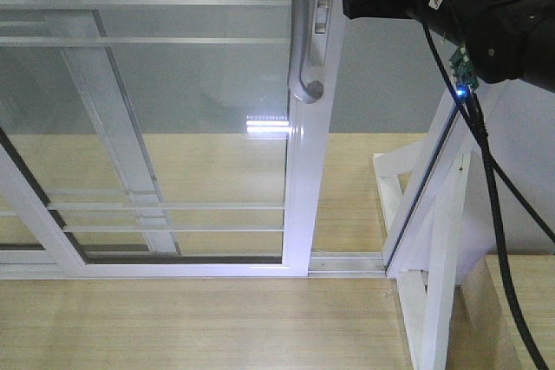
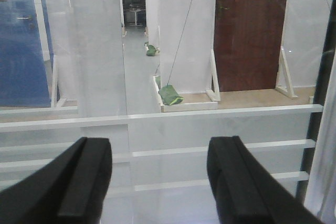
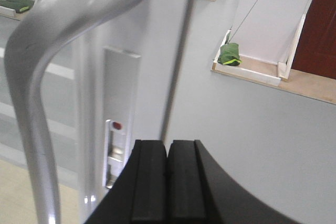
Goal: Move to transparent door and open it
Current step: 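Pull the handle with the right gripper, sliding the door open partway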
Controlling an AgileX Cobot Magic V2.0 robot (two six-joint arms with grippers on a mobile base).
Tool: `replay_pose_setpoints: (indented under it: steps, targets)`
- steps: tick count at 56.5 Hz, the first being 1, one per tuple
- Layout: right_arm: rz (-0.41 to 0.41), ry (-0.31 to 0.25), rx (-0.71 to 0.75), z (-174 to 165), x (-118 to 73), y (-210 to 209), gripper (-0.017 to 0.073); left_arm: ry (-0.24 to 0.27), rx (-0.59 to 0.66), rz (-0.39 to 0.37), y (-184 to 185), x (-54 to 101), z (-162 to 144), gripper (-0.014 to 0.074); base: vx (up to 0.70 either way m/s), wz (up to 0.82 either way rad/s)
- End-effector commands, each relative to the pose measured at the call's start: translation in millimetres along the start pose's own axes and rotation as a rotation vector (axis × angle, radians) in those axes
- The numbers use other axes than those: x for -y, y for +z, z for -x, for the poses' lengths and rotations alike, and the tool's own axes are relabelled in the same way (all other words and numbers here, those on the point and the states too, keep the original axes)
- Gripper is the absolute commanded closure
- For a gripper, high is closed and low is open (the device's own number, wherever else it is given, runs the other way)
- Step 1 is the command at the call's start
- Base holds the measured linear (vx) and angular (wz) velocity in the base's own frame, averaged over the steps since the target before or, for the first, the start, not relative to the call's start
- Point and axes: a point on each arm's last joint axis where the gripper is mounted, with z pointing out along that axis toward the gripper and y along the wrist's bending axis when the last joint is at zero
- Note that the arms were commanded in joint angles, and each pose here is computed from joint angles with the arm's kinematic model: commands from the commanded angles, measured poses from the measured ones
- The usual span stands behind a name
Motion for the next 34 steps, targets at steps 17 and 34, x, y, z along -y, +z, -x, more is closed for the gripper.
replay_pose_setpoints:
  steps: [17, 34]
  targets:
    - [-0.030, -0.024, 0.270, 55.1, 5.2, -98.6, 0.0568, -0.011, 0.017, -0.002, -1.1, 0.1, 11.3, 0.0070, 0.00, 0.00]
    - [-0.033, -0.096, 0.239, 0.8, -3.6, -180.2, 0.0567, -0.015, -0.025, -0.137, 25.1, 30.1, -7.2, 0.0070, 0.00, 0.00]
